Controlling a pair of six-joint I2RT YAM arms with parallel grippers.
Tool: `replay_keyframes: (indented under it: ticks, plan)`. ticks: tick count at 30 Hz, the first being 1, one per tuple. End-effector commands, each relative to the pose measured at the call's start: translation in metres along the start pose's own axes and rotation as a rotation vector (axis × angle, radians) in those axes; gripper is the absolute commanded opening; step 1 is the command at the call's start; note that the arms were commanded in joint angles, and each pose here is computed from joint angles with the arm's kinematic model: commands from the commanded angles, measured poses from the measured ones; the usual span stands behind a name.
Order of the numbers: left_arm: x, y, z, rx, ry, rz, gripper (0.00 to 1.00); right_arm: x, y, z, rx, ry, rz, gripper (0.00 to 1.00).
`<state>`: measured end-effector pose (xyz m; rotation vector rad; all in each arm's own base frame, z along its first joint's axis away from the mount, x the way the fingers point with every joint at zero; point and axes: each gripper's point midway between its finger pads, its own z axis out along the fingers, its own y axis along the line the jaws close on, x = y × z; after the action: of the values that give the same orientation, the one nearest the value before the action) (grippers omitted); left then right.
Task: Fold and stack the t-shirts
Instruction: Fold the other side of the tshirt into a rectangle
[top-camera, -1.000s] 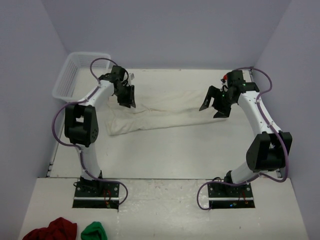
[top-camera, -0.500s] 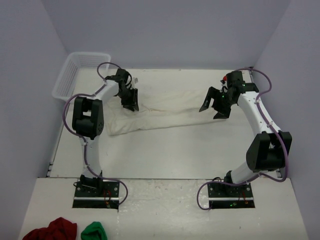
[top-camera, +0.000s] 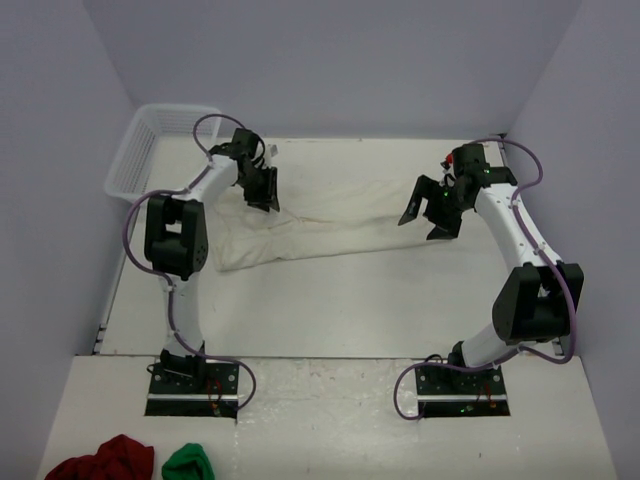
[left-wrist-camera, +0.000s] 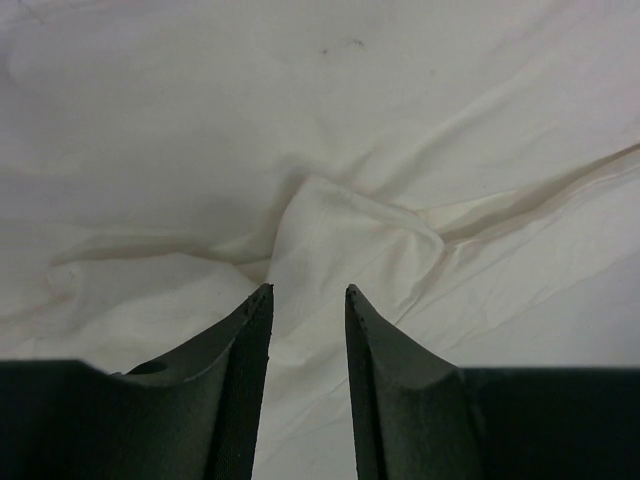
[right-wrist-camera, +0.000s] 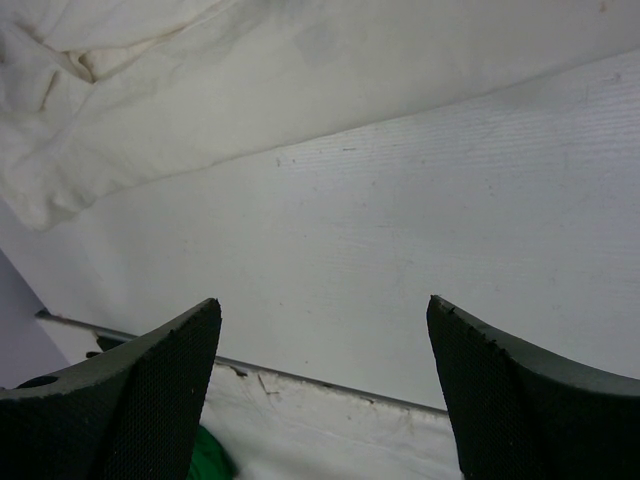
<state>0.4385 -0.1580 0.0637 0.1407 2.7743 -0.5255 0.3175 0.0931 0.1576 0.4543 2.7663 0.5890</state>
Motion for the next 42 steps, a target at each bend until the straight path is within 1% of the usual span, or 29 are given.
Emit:
replay_keyframes:
  ticks: [1, 9, 15, 21, 24, 27, 28, 29, 34, 37, 42]
  plan:
    - [-0.012, -0.003, 0.005, 0.009, -0.017, 0.029, 0.37, -0.004, 0.007, -0.015, -0.025, -0.042, -0.026, 0.85]
    - [-0.014, 0.001, 0.022, 0.012, 0.010, 0.027, 0.37, -0.002, 0.005, -0.018, -0.015, -0.052, -0.024, 0.85]
    - [-0.017, 0.001, 0.028, 0.020, 0.007, 0.026, 0.37, 0.003, 0.003, -0.017, -0.012, -0.042, -0.018, 0.85]
    - [-0.021, -0.011, 0.029, 0.087, -0.004, 0.036, 0.36, 0.004, 0.002, -0.017, -0.012, -0.041, -0.017, 0.85]
    - [-0.023, -0.018, 0.026, 0.125, -0.022, 0.038, 0.33, 0.003, 0.002, -0.018, -0.008, -0.043, -0.019, 0.85]
    - [-0.024, -0.022, 0.024, 0.145, -0.028, 0.042, 0.14, 0.004, 0.001, -0.018, -0.006, -0.042, -0.017, 0.85]
    - [-0.025, -0.022, 0.023, 0.145, -0.031, 0.047, 0.03, 0.004, 0.002, -0.018, -0.008, -0.044, -0.016, 0.85]
    - [-0.024, -0.022, 0.022, 0.145, -0.030, 0.046, 0.00, 0.004, 0.002, -0.018, -0.009, -0.046, -0.015, 0.85]
    - [-0.025, -0.021, 0.019, 0.128, -0.039, 0.046, 0.00, 0.005, 0.001, -0.017, -0.006, -0.042, -0.015, 0.85]
    - [-0.033, -0.027, 0.006, 0.138, -0.076, 0.065, 0.00, 0.006, 0.001, -0.016, -0.011, -0.041, -0.013, 0.85]
    - [-0.046, -0.054, -0.011, 0.235, -0.139, 0.133, 0.00, 0.007, 0.001, -0.015, -0.014, -0.040, -0.010, 0.85]
